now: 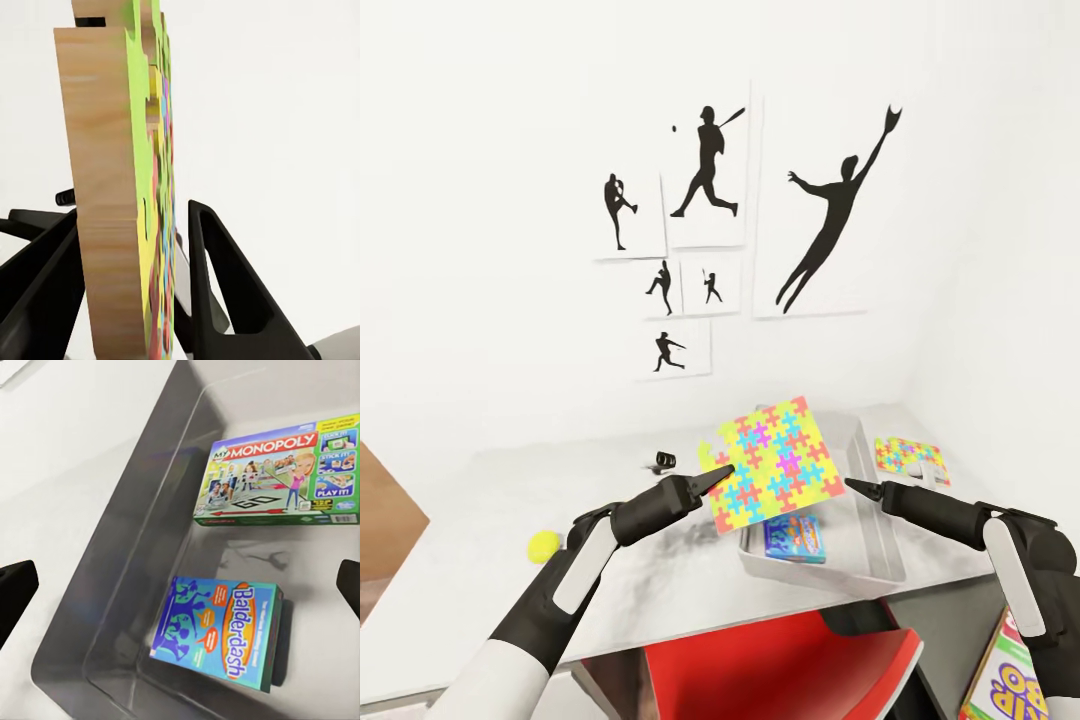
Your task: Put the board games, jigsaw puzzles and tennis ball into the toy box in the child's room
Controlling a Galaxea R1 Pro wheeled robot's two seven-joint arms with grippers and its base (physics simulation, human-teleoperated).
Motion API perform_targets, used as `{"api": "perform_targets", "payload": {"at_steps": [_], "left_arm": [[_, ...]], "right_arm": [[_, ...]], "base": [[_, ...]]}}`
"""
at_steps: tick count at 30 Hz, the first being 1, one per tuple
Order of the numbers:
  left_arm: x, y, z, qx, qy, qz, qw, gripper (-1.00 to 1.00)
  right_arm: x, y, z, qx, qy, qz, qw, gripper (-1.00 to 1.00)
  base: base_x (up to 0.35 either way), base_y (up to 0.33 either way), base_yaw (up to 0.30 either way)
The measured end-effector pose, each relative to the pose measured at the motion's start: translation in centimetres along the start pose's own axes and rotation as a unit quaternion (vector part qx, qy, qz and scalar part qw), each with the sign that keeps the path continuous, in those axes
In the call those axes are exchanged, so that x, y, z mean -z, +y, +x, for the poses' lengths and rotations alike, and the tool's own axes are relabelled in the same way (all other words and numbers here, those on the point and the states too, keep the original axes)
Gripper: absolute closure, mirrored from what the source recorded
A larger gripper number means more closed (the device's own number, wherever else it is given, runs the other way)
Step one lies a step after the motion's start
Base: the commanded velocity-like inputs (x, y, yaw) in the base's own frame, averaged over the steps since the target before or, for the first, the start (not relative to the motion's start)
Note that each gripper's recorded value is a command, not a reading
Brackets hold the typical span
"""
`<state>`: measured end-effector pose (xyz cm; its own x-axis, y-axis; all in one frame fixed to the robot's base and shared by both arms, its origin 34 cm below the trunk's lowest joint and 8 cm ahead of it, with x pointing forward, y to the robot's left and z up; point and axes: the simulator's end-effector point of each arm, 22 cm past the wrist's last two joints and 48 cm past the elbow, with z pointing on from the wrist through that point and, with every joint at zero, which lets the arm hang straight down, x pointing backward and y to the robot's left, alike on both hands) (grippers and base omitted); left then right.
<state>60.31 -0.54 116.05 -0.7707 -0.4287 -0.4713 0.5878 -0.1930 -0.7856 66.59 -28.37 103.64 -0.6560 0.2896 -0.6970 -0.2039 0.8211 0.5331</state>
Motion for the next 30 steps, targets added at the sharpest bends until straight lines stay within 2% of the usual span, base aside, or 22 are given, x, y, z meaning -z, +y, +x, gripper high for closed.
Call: {"api": "perform_targets", "payload": {"at_steps": [15,20,21,25,30], "left_arm": [[0.2,0.9,0.3,0.007,0.001,-0.013,0.9999,1.00],[0.7,3.0,0.2,0.008,0.002,-0.060,0.9981,1.00],[0.7,3.0,0.2,0.009,0.002,-0.060,0.9981,1.00],[2.6,4.4,-0.5,0.002,0.005,-0.099,0.9951,1.00],[4.7,5.4,-1.2,-0.006,0.009,-0.128,0.9917,1.00]], "right_arm": [[0.0,0.0,0.0,-0.001,0.001,0.000,1.0000,-1.00],[0.2,-0.2,-0.1,-0.004,-0.001,0.002,1.0000,-1.00],[0.2,-0.2,-0.1,-0.004,-0.001,0.002,1.0000,-1.00],[1.1,-1.4,-0.8,-0.020,-0.012,0.011,0.9997,-1.00],[2.1,-2.6,-1.4,-0.038,-0.023,0.021,0.9988,-1.00]], "base": [[0.000,0.000,0.010],[0.000,0.000,0.000],[0.000,0.000,0.000],[0.000,0.000,0.000],[0.000,0.000,0.000]]}}
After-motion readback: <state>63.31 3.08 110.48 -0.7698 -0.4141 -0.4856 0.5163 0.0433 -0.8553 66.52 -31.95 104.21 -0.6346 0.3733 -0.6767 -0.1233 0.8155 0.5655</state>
